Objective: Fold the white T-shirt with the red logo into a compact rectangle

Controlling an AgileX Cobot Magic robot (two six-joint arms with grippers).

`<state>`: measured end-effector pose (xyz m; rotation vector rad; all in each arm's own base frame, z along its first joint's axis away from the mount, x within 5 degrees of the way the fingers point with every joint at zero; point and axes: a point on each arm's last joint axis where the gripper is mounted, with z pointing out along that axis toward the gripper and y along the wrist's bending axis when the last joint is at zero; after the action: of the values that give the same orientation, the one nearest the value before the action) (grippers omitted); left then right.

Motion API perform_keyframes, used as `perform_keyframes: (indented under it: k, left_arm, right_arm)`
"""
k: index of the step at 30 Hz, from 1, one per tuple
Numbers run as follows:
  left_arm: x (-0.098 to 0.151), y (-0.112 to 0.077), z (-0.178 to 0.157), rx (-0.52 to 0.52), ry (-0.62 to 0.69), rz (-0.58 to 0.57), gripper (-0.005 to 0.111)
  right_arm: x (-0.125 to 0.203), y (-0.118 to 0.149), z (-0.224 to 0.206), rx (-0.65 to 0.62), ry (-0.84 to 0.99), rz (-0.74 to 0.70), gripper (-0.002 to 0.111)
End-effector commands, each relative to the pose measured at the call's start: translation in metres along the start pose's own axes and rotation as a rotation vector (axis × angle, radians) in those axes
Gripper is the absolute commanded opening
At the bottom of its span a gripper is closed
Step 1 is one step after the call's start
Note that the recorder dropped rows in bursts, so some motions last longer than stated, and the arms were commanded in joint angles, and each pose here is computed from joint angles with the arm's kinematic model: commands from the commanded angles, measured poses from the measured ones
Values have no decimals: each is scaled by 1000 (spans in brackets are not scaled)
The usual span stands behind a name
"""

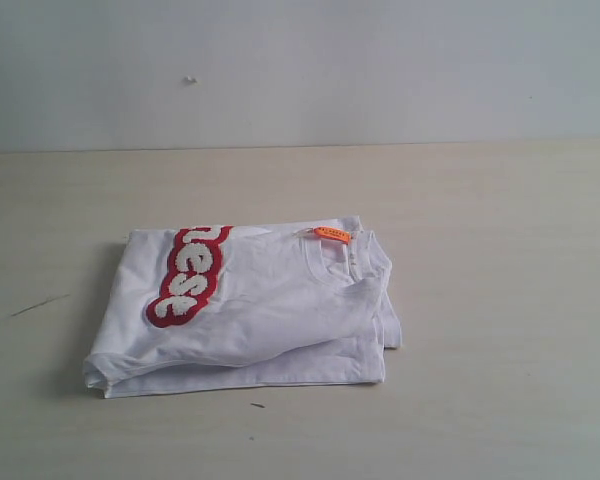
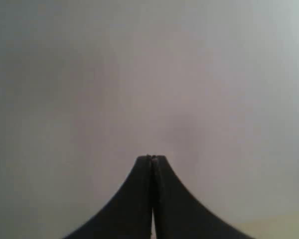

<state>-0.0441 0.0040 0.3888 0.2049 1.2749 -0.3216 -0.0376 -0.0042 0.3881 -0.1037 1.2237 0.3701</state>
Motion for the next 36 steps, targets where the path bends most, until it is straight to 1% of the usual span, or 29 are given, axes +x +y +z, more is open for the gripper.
perform_keyframes:
  k: [1,5,7,11,14,19,22,25,28,36]
  left_arm:
    - [5,9,6,-115,-66,-61,0]
    - [20,10,17,-125,-116,-56,0]
    - [29,11,22,-137,-120,-52,0]
    - [47,13,30,-204,-103,-30,0]
    - [56,15,32,-274,-82,-15,0]
    - [69,18,35,-342,-59,-12,0]
    - [78,20,38,-351,-65,-16,0]
    - [91,23,41,-350,-79,5,0]
    - [109,26,44,-353,-57,45,0]
    - [162,33,46,-339,-33,67,0]
  right_arm:
    - [1,0,0,2,-1,-6,0]
    - [1,0,0,2,-1,-9,0]
    - [1,0,0,2,-1,-9,0]
    - [1,0,0,2,-1,-7,0]
    - [1,0,0,2,-1,-7,0]
    - [1,0,0,2,-1,-7,0]
    - [1,0,0,1,-1,-6,0]
    - [1,0,0,0,-1,-4,0]
    - [1,0,0,0,-1,-4,0]
    - [1,0,0,0,-1,-4,0]
